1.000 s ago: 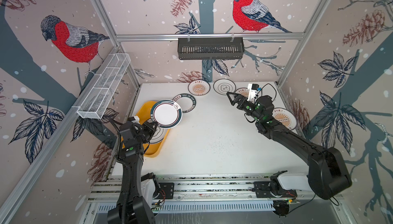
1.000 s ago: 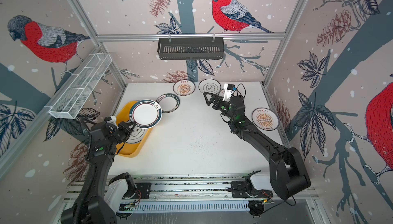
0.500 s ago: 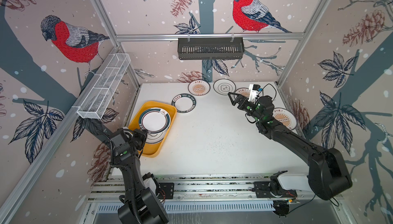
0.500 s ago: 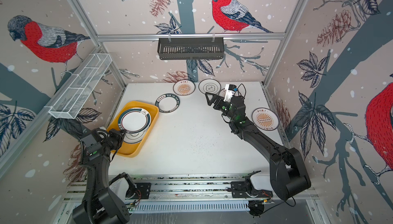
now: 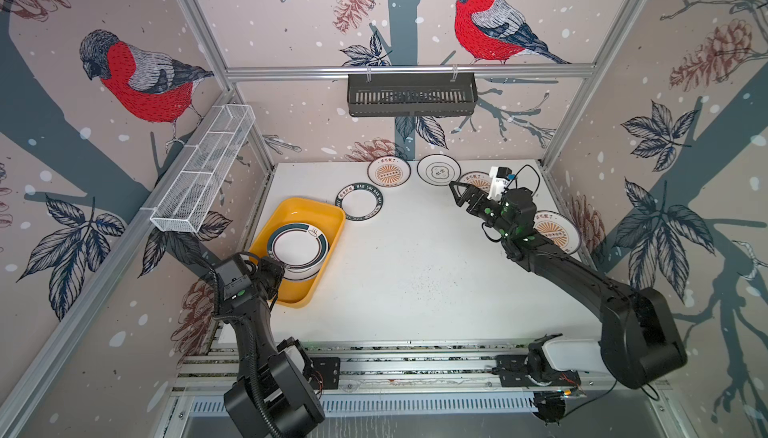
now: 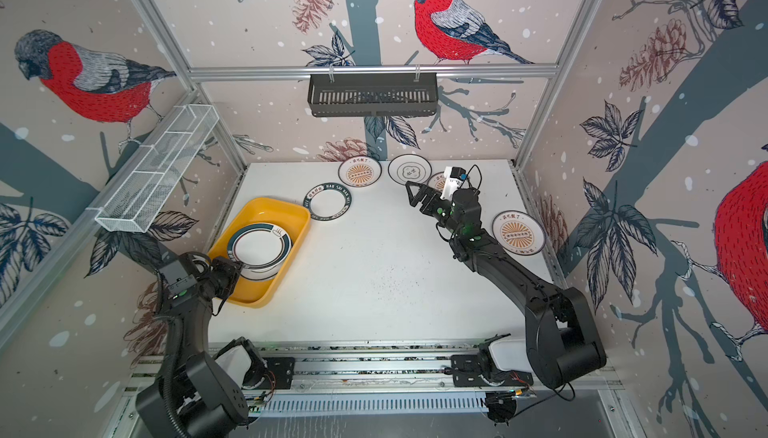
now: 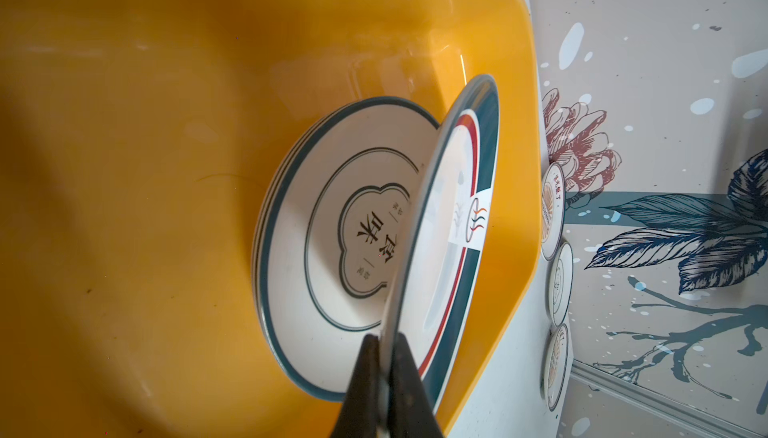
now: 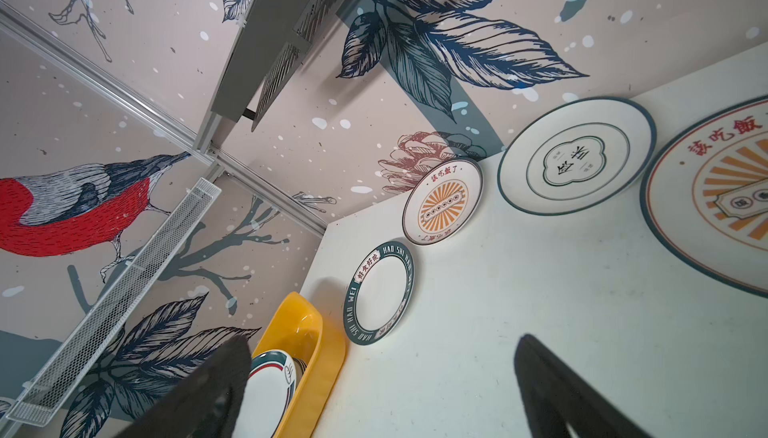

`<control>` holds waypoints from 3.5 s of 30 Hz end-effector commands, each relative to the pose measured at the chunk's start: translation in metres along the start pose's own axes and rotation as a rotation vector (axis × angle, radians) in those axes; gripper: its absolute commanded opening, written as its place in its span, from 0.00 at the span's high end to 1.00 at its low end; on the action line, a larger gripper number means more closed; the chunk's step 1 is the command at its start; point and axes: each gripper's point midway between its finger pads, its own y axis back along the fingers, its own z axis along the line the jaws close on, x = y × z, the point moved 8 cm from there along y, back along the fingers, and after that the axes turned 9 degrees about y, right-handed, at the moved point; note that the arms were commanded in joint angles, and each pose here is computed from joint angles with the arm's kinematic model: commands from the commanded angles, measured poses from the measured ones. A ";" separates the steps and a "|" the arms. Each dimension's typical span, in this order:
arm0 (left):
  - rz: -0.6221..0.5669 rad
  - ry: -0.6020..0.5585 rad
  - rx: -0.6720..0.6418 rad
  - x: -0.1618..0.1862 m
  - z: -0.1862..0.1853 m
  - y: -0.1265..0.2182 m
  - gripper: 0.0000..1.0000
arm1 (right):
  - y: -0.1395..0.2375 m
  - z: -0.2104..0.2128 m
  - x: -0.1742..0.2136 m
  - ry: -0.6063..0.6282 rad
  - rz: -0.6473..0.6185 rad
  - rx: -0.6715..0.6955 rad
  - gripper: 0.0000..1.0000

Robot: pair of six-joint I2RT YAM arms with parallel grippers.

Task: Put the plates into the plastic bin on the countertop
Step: 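Lower the plate flat into the yellow bin and open the left gripper, then raise the left gripper while the right gripper moves to the orange sunburst plate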

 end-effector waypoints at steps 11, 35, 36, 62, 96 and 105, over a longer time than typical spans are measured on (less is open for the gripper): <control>0.071 -0.007 0.047 0.004 0.009 -0.016 1.00 | 0.009 -0.018 -0.002 -0.055 -0.025 0.085 0.00; 0.016 -0.009 -0.028 0.004 0.019 -0.013 0.27 | 0.001 -0.028 0.005 -0.076 0.011 0.111 0.01; 0.012 -0.010 -0.031 0.004 0.019 -0.013 0.22 | 0.001 -0.028 0.005 -0.077 0.012 0.112 0.01; 0.034 -0.392 0.102 0.014 -0.083 -0.005 0.04 | -0.005 -0.028 0.004 -0.065 0.024 0.140 0.01; 0.428 -0.987 0.808 0.151 -0.259 0.031 0.04 | 0.003 -0.057 0.022 -0.218 0.049 0.246 0.00; 0.503 -1.086 0.869 0.189 -0.279 0.015 0.04 | 0.027 -0.088 0.027 -0.295 0.017 0.346 0.00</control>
